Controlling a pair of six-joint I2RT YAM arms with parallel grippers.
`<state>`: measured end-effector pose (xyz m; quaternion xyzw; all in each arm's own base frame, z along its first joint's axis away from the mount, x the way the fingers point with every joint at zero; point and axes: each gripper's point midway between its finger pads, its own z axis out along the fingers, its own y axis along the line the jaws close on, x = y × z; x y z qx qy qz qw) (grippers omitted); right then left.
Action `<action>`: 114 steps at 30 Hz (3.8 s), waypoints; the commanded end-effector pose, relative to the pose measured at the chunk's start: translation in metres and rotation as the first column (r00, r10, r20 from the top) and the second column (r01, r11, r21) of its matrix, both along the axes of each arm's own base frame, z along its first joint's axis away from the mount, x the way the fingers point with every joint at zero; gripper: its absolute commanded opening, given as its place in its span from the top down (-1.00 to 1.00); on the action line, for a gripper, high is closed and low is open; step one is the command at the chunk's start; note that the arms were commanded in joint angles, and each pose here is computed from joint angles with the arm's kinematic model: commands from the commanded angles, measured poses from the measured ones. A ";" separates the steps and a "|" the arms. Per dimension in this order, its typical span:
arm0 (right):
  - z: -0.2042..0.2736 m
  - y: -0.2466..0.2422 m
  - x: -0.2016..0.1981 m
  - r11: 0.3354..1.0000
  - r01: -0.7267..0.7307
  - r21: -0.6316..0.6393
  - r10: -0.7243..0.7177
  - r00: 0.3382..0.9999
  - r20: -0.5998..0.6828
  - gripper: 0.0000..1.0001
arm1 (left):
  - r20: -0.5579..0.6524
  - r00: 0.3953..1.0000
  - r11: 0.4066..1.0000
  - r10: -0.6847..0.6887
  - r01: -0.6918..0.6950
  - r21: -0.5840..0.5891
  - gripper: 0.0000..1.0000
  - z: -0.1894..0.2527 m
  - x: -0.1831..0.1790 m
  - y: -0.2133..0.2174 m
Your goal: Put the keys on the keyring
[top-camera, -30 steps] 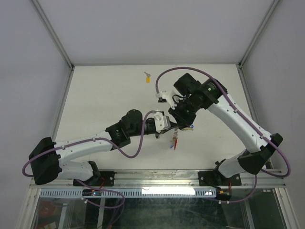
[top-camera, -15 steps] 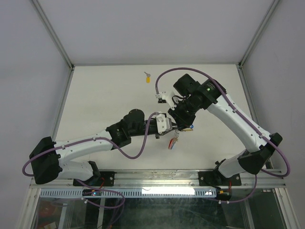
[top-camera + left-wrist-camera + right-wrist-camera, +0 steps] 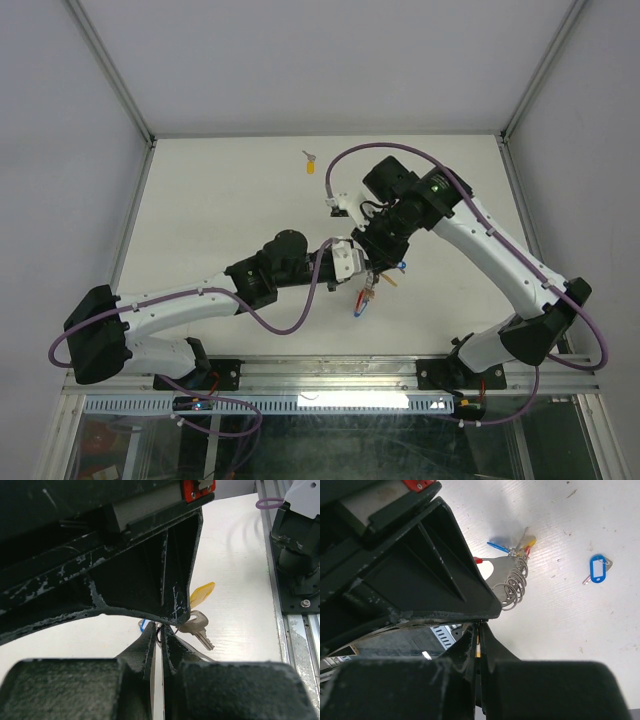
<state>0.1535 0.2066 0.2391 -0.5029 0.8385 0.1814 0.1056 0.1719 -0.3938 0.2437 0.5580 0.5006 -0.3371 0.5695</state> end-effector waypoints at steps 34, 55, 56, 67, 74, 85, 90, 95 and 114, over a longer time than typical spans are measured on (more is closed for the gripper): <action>0.057 0.016 0.042 0.586 0.287 0.758 -0.611 0.770 0.181 0.09 | -0.105 0.974 0.909 0.203 -0.227 -0.351 1.00 0.029 0.007 0.047; 0.042 0.042 0.024 0.422 0.082 0.903 -0.189 0.982 -0.001 0.08 | -0.082 0.993 0.912 0.088 -0.113 -0.394 1.00 0.045 0.007 0.073; 0.040 0.043 0.023 0.415 0.071 0.907 -0.168 0.986 0.000 0.09 | -0.081 0.993 0.914 0.081 -0.106 -0.392 1.00 0.045 0.007 0.073; 0.035 0.052 0.032 0.354 0.011 0.935 -0.135 0.990 0.039 0.10 | -0.067 0.997 0.914 0.029 -0.053 -0.402 1.00 0.054 0.000 0.068; 0.030 0.054 0.025 0.358 0.012 0.934 -0.080 0.997 0.018 0.17 | -0.063 0.998 0.914 0.022 -0.045 -0.402 1.00 0.056 0.000 0.067; 0.019 0.056 0.017 0.376 0.024 0.926 -0.012 1.000 -0.021 0.22 | -0.058 0.998 0.913 0.016 -0.038 -0.406 1.00 0.059 0.000 0.065; 0.017 0.059 0.015 0.377 0.023 0.926 0.004 1.000 -0.027 0.28 | -0.060 0.998 0.914 0.014 -0.037 -0.404 1.00 0.058 0.000 0.065; 0.021 0.063 0.011 0.366 0.008 0.931 0.022 1.000 -0.017 0.38 | -0.061 0.998 0.916 0.012 -0.036 -0.401 1.00 0.057 0.000 0.064; 0.028 0.058 0.003 0.388 -0.002 0.922 0.013 1.000 -0.003 0.55 | -0.060 0.998 0.919 0.023 -0.045 -0.392 1.00 0.056 0.002 0.064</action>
